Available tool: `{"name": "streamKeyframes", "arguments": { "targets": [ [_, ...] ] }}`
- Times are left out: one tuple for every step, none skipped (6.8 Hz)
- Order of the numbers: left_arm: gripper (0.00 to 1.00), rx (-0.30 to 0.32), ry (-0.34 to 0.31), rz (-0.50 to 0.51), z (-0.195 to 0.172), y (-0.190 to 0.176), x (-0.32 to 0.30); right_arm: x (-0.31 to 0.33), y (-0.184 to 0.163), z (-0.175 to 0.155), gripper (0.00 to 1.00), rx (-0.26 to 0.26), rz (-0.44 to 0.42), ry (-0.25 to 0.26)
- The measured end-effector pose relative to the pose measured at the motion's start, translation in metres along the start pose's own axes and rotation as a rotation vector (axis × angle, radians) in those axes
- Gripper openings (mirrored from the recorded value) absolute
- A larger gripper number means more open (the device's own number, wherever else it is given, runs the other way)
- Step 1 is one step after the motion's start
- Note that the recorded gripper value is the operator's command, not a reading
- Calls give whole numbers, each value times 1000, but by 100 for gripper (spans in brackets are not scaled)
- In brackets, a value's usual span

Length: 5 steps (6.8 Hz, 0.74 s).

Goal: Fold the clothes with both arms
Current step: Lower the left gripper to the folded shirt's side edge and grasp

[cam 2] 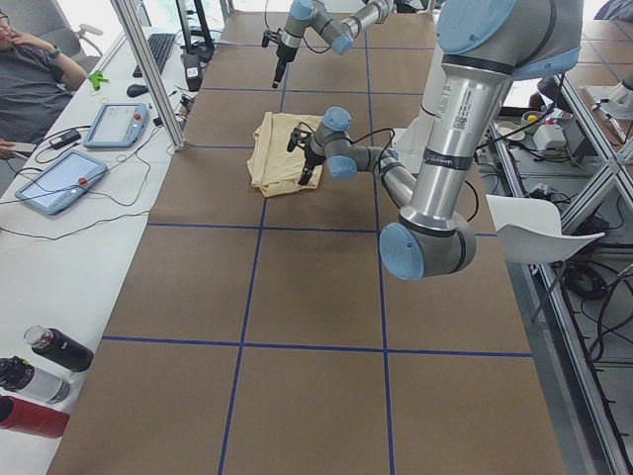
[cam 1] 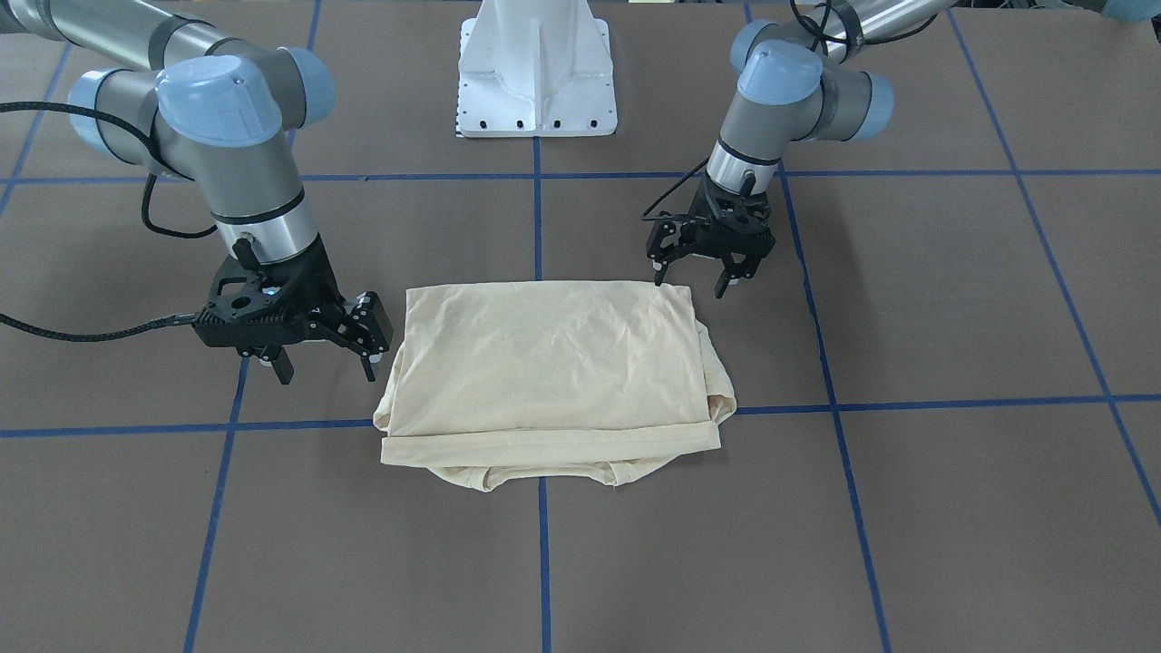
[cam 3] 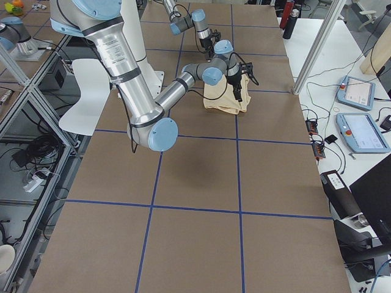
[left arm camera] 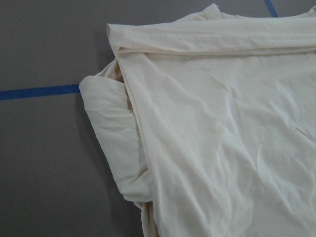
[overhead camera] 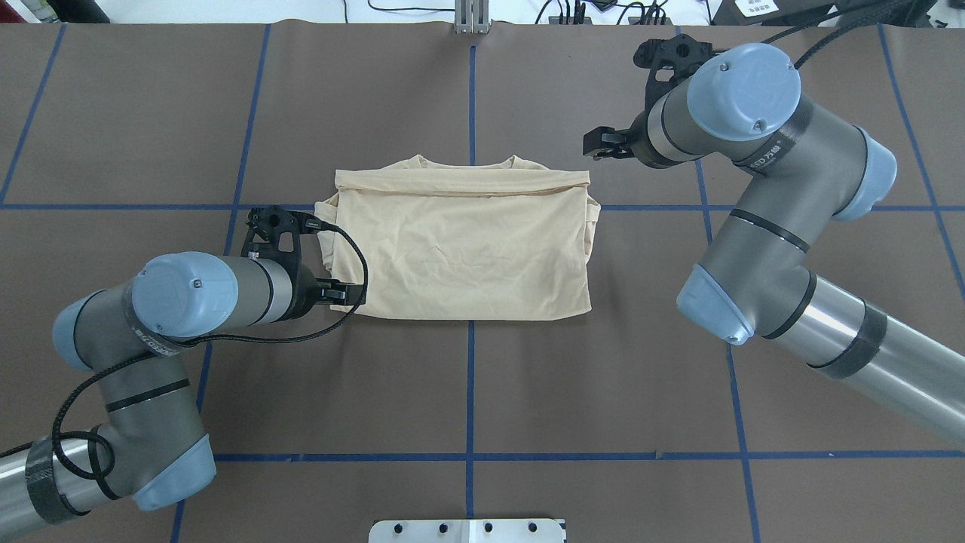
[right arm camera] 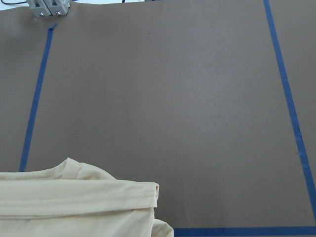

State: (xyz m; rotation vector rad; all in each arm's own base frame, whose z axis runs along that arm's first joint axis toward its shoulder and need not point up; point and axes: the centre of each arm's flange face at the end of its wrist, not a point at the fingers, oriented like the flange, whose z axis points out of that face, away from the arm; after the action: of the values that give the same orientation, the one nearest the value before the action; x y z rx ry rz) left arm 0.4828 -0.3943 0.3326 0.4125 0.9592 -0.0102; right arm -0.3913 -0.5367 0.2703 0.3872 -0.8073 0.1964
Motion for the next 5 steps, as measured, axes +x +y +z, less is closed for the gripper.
{"name": "streamKeyframes", "arguments": {
  "targets": [
    [63, -7, 2, 3, 2, 4, 2, 0, 0, -1, 100, 0, 0, -1],
    [63, -15, 3, 7, 5, 9, 5, 0, 0, -1, 100, 1, 0, -1],
    [63, -22, 3, 11, 7, 13, 7, 0, 1, -1, 100, 0, -1, -2],
    [63, -27, 1, 14, 9, 16, 6, 0, 1, 0, 100, 0, -1, -2],
    [57, -31, -7, 17, 12, 18, 3, 0, 1, 0, 100, -1, -1, -1]
  ]
}}
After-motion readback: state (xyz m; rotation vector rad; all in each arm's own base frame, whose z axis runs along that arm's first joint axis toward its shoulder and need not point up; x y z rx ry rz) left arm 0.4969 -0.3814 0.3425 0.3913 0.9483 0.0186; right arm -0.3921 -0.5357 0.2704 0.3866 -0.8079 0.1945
